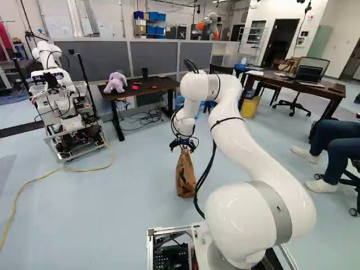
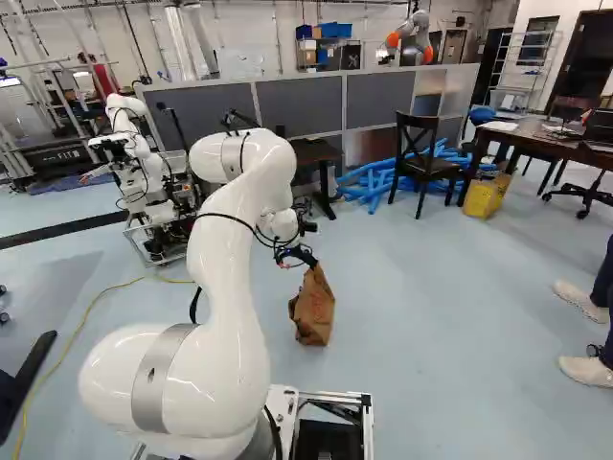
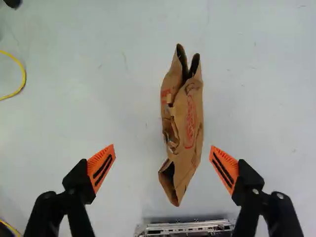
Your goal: Pick up the bag on the ground and place it on the table
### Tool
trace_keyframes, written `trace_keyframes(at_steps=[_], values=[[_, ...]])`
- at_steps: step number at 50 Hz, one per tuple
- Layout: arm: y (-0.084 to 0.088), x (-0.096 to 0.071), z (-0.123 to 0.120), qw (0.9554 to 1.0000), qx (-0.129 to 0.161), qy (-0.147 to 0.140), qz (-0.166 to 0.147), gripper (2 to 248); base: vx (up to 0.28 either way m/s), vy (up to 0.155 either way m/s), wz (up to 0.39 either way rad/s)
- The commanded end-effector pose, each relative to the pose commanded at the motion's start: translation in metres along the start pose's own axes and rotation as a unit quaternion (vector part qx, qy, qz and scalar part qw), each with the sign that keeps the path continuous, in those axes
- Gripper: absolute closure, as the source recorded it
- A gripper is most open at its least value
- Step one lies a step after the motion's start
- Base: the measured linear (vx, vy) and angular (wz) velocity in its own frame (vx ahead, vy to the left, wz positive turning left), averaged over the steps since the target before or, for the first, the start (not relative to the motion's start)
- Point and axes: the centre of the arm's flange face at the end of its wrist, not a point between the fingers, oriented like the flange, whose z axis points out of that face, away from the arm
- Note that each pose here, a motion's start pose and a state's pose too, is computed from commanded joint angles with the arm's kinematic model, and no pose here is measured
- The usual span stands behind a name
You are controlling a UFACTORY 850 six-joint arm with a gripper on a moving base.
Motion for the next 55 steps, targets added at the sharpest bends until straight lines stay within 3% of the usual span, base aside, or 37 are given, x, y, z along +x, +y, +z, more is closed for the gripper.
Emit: trace_keyframes(at_steps=[22,37,55], values=[[-0.015,-0.004,0.036,0.9986,0.004,-0.053,0.004,3,0.000,0.000,0.000],[-0.013,-0.008,0.058,0.9983,0.003,-0.058,0.006,3,0.000,0.000,0.000],[0.001,-0.020,0.083,0.9983,-0.002,-0.057,0.014,3,0.000,0.000,0.000]])
